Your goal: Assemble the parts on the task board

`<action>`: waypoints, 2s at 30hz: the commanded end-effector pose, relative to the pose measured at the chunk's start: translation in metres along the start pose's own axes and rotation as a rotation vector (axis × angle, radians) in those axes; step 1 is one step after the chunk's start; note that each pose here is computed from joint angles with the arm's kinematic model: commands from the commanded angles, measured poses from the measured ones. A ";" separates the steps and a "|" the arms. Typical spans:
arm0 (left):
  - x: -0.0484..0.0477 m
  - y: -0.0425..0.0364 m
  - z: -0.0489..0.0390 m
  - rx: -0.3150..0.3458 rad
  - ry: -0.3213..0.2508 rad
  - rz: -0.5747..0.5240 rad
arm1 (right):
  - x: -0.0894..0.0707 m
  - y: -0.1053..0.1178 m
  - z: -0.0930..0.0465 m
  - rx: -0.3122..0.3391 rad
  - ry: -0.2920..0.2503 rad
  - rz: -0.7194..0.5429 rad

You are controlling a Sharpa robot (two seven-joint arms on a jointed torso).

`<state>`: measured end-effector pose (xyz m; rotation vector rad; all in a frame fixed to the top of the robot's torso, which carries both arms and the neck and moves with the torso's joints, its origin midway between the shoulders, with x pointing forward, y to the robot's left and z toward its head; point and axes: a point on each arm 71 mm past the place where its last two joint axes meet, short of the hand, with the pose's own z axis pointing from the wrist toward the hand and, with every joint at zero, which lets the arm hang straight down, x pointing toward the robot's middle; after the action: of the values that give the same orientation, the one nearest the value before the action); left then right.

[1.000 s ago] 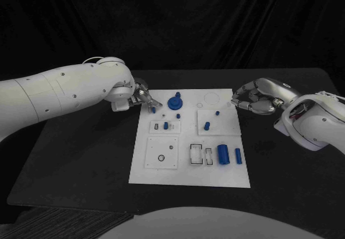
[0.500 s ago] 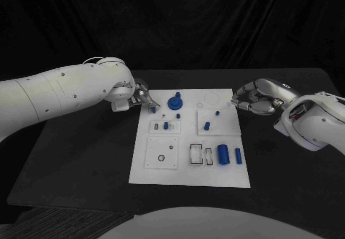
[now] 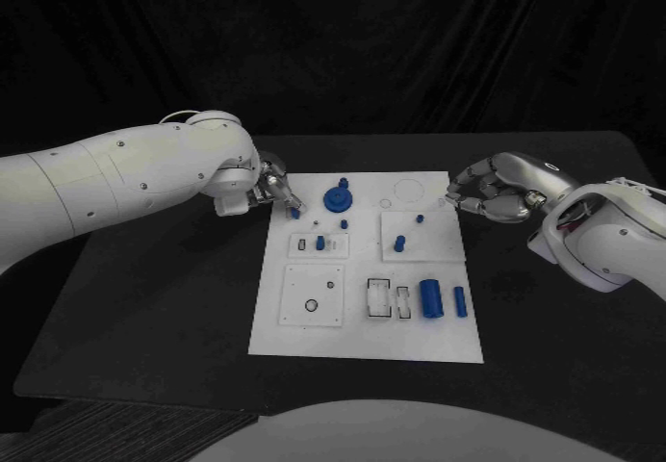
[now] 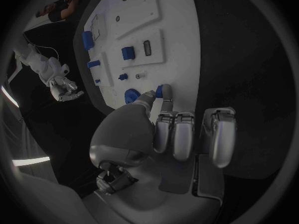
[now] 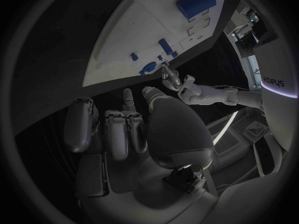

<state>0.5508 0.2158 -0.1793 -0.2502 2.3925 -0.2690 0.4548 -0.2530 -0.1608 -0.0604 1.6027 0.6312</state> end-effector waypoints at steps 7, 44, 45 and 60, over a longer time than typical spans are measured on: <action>0.0021 -0.0012 0.0005 0.017 0.015 0.004 | 0.001 -0.001 0.000 0.012 0.004 -0.001; 0.0134 0.0136 -0.0264 0.047 0.007 -0.008 | 0.001 -0.004 -0.002 0.025 0.011 -0.003; 0.0141 0.0138 -0.0280 0.048 0.009 -0.006 | 0.001 -0.004 -0.002 0.025 0.012 -0.003; 0.0321 0.0020 -0.0417 0.093 0.051 0.031 | 0.001 -0.004 -0.002 0.026 0.011 -0.002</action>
<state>0.5003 0.2171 -0.1703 -0.1775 2.4133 -0.3682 0.4549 -0.2567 -0.1619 -0.0561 1.6109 0.6212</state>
